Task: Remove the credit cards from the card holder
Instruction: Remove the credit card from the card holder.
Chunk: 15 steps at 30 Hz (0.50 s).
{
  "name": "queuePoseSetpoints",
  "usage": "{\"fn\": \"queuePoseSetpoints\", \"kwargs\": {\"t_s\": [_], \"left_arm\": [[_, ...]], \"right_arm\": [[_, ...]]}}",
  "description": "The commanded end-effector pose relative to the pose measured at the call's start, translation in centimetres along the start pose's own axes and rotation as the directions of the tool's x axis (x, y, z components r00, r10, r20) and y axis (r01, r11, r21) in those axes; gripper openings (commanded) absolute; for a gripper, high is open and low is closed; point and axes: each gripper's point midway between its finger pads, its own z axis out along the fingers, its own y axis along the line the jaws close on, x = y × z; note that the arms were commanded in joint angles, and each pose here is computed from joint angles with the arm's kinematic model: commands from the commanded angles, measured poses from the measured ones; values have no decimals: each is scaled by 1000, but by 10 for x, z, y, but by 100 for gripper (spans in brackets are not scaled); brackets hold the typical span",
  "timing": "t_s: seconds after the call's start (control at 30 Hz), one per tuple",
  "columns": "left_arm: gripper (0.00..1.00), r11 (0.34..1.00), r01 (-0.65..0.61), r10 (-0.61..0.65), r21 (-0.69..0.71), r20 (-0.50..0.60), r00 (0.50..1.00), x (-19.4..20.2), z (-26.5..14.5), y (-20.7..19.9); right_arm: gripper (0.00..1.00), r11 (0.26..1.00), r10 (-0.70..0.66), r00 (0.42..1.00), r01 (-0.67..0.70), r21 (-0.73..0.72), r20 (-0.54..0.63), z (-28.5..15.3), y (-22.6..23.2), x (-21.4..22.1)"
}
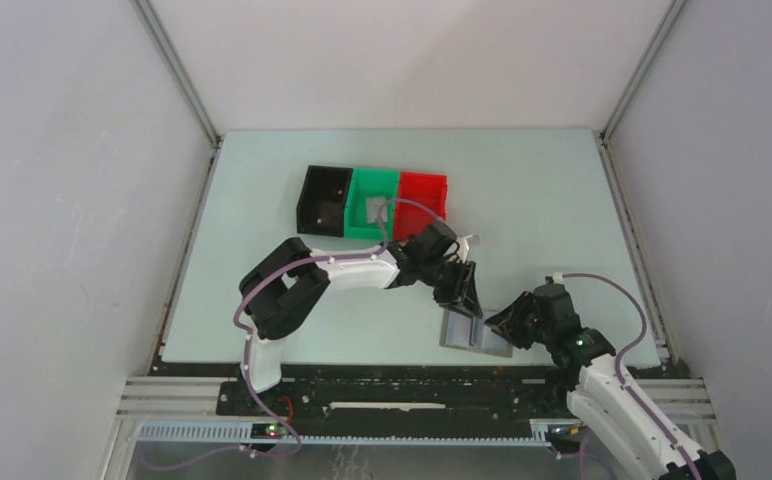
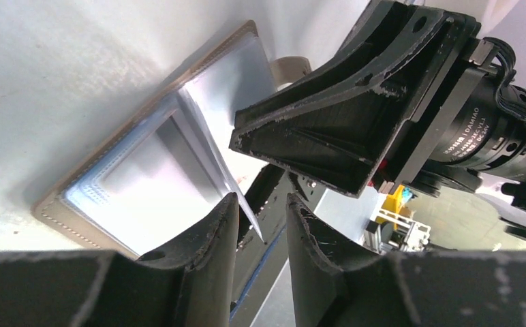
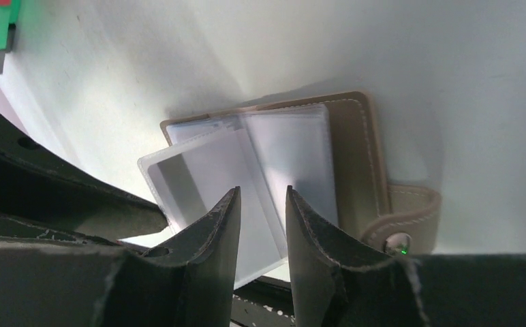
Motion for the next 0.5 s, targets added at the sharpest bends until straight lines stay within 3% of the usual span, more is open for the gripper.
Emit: {"fn": "queuePoseSetpoints", "kwargs": {"t_s": [0.0,0.13,0.47], "left_arm": [[37,996,-24,25,83,-8,1000,-1,1,-24],[37,994,-26,29,104,-25,999,-1,7,-29],[37,990,-26,34,136,-56,998,-1,15,-38]], "right_arm": [[39,998,37,995,-42,45,97,-15,-3,-17],[39,998,48,989,-52,25,137,-23,0,-23],[39,999,27,994,-25,-26,104,-27,11,-19]]}}
